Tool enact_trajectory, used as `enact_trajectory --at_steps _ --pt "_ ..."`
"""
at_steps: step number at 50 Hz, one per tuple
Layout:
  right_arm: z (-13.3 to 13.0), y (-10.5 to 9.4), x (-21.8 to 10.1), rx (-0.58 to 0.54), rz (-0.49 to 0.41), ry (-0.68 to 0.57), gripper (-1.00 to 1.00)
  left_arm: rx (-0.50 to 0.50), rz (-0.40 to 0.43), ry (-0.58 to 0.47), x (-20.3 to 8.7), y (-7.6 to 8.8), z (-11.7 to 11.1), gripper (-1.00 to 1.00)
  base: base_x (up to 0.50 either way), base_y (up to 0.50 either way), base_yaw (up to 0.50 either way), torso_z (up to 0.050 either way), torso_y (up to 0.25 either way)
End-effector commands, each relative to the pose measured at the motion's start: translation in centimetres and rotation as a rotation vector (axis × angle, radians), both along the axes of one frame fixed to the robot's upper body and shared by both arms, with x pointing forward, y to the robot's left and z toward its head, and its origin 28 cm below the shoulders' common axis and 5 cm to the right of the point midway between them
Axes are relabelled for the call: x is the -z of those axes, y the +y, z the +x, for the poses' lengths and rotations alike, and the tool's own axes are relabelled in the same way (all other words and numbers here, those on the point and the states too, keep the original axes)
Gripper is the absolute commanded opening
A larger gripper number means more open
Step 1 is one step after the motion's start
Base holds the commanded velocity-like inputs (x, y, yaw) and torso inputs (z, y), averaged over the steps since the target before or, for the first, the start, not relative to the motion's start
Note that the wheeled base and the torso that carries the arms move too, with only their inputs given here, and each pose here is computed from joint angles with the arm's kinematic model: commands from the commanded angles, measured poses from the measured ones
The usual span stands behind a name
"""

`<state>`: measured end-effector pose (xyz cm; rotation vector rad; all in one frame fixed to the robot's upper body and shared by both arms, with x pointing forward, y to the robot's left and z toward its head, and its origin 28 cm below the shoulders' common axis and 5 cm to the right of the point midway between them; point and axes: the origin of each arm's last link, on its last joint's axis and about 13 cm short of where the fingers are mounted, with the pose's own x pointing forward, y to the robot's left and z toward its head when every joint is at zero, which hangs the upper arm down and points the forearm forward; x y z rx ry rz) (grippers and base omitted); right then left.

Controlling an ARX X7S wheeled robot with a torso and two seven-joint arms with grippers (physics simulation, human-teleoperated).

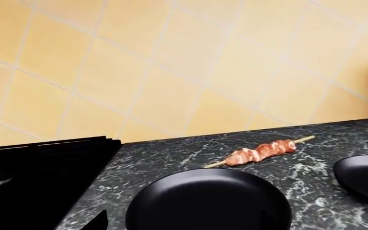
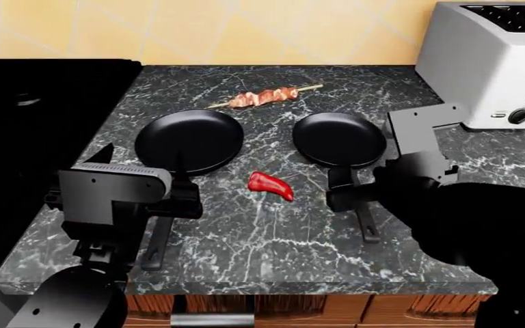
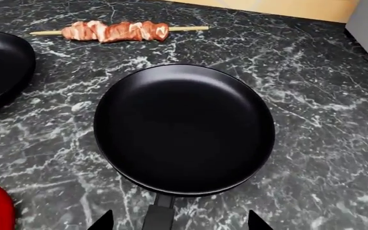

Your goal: Place both pans onto different burners. Then place the chili pepper and the skewer on different pans.

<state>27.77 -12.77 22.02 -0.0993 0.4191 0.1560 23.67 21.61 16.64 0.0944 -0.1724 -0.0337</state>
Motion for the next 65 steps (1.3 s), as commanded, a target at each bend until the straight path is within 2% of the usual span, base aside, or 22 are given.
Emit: enact_trajectory --at_steps 1,25,26,45,65 --pt "-0.3 -0.4 0.4 -0.018 0.002 0.074 1.0 0.007 0.001 0.001 0.0 -0.2 0.1 1.0 0.0 0.0 0.0 0.0 0.0" --pt "0.7 -0.2 2.9 -0.031 -0.011 0.165 1.0 0.012 0.005 0.003 0.1 -0.3 0.3 1.0 0.0 0.0 0.0 0.0 0.0" --pt "0.7 -0.2 2.9 -0.03 -0.012 0.166 -1.0 0.012 0.006 0.002 0.1 -0.3 0.3 1.0 0.0 0.0 0.0 0.0 0.0" --pt "0.3 -0.3 2.3 -0.022 -0.01 0.145 -1.0 0.018 0.004 -0.003 0.1 -0.3 0.2 1.0 0.0 0.0 0.0 0.0 0.0" --pt "-1.5 -0.7 -1.5 0.052 -0.03 -0.058 -1.0 0.015 0.002 -0.007 0.1 -0.1 0.0 1.0 0.0 0.0 0.0 0.0 0.0"
